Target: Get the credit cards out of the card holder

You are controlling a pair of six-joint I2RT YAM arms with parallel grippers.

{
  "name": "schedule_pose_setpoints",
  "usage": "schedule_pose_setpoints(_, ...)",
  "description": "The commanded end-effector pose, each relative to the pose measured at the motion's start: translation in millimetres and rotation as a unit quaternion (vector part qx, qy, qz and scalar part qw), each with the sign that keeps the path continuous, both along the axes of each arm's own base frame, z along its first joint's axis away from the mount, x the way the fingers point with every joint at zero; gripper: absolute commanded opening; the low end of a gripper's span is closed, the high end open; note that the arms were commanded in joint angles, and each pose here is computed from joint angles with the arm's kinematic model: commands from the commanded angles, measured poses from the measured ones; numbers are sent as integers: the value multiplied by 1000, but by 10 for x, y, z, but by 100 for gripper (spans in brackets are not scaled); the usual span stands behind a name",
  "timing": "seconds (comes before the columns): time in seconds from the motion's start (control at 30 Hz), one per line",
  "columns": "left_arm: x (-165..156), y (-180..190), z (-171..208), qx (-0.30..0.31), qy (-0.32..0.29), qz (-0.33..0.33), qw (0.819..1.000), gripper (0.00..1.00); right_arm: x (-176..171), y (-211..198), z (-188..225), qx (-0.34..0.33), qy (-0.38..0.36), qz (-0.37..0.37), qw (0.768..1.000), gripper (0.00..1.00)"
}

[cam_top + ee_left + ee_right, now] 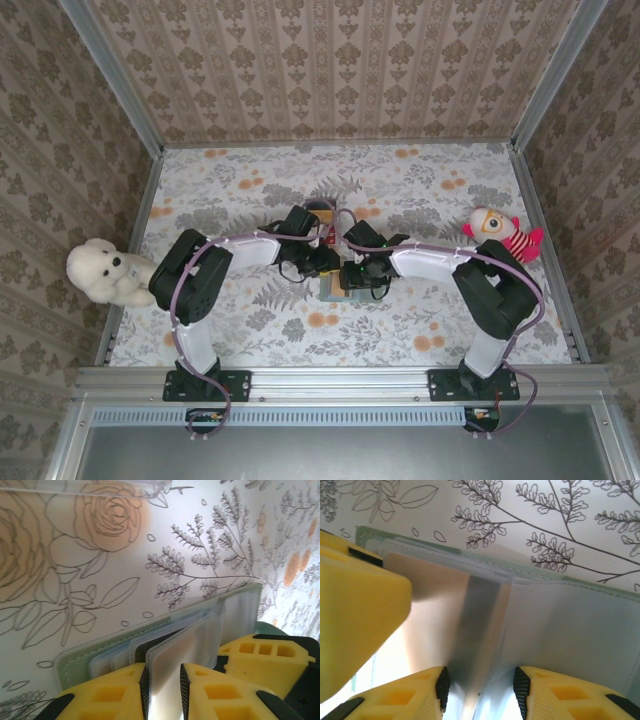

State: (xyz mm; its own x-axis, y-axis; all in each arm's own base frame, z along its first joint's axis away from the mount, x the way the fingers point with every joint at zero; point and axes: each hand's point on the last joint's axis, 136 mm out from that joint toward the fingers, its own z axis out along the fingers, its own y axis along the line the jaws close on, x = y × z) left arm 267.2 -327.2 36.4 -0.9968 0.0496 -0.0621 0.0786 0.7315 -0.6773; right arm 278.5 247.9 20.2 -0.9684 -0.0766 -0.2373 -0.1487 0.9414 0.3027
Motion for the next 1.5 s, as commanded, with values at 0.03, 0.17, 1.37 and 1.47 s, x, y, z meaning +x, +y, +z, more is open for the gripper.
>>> schedule_pose_setpoints(0.03, -115, -111, 74, -37, 15, -19, 999, 26, -70, -12, -54, 19, 5, 21, 1000, 48)
schedule_pose_setpoints(0.17, -116, -120, 97, -42, 12, -20, 999, 26, -44, 9, 100, 43, -17, 23, 999, 52)
schedule_pose_setpoints(1.37, -98, -438, 566, -69, -42, 2, 997, 35, 78, -736, 1063, 79, -116, -130, 982, 72)
schedule_pose_setpoints(1.47, -103, -326, 470, -52, -35, 25, 998, 31, 74, -597, 957, 95, -81, -118, 985, 59)
